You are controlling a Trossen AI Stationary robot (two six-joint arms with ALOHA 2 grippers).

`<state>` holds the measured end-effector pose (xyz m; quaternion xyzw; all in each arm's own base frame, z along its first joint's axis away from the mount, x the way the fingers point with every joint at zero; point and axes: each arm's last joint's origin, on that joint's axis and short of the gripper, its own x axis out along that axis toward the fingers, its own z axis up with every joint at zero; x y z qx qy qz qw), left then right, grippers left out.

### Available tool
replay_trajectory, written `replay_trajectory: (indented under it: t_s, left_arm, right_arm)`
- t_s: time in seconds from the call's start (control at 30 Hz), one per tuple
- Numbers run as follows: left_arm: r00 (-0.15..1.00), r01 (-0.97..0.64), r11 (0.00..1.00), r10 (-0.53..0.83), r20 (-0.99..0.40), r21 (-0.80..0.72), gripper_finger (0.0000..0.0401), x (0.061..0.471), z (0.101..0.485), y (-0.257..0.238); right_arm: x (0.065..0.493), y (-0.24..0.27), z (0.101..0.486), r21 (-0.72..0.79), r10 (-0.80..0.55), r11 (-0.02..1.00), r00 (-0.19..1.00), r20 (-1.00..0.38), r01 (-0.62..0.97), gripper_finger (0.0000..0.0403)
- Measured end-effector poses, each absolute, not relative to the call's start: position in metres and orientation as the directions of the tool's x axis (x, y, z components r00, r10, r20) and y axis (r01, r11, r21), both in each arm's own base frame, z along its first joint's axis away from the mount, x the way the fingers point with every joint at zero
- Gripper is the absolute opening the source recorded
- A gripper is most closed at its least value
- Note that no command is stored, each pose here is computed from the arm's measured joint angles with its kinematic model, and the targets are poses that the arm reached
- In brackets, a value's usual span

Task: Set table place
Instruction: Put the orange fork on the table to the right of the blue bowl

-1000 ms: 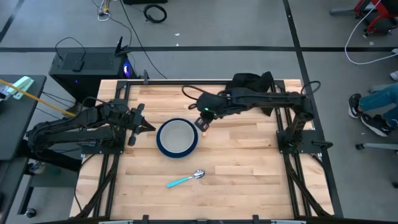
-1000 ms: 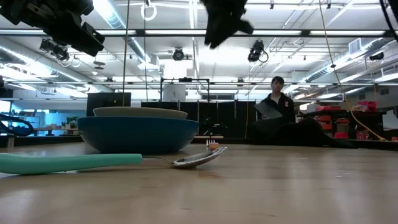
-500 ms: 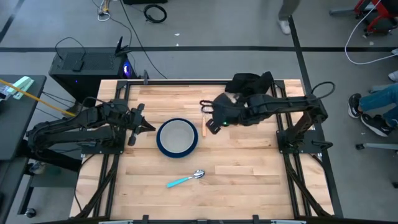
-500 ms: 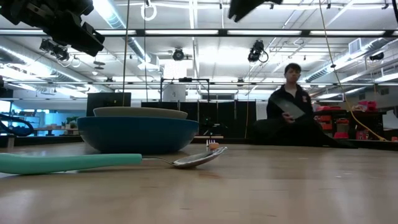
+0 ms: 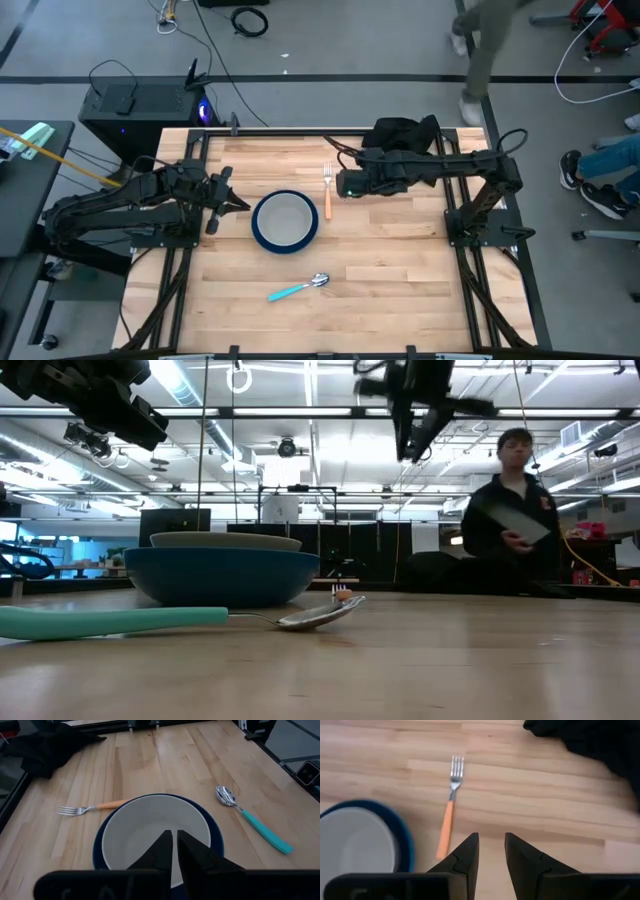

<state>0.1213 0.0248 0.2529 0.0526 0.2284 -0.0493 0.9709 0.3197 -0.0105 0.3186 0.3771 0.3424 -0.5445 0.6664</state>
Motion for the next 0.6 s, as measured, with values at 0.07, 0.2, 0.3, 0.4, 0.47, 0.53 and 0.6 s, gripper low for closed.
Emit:
replay_trajectory:
  t_s: [0.07,0.2,0.3,0.4,0.47,0.53,0.6]
  left_arm:
    - [0.891,0.119,0.990,-0.071,-0.448,0.080,0.0036,0.121,0.253,0.025]
    - [0.891,0.119,0.990,-0.071,-0.449,0.080,0.0031,0.121,0.253,0.025]
    - [0.891,0.120,0.990,-0.072,-0.449,0.080,0.0027,0.121,0.253,0.025]
    - [0.891,0.120,0.990,-0.072,-0.449,0.080,0.0025,0.121,0.253,0.025]
    - [0.891,0.120,0.990,-0.072,-0.449,0.080,0.0026,0.121,0.253,0.025]
    - [0.891,0.119,0.990,-0.071,-0.449,0.080,0.0029,0.121,0.253,0.025]
    - [0.891,0.120,0.990,-0.072,-0.449,0.080,0.0031,0.121,0.253,0.025]
  right_arm:
    - [0.323,-0.023,0.306,0.145,-0.446,0.112,0.180,-0.877,0.983,0.0100]
    - [0.340,-0.050,0.280,0.280,-0.393,0.172,0.327,-0.860,0.944,0.0100]
    - [0.350,-0.065,0.264,0.409,-0.370,0.202,0.456,-0.809,0.890,0.0100]
    - [0.351,-0.077,0.249,0.485,-0.341,0.188,0.520,-0.783,0.854,0.0100]
    - [0.347,-0.082,0.239,0.472,-0.315,0.175,0.504,-0.804,0.864,0.0100]
    - [0.342,-0.085,0.231,0.455,-0.297,0.166,0.484,-0.823,0.875,0.0100]
    - [0.340,-0.086,0.226,0.447,-0.273,0.161,0.474,-0.837,0.880,0.0100]
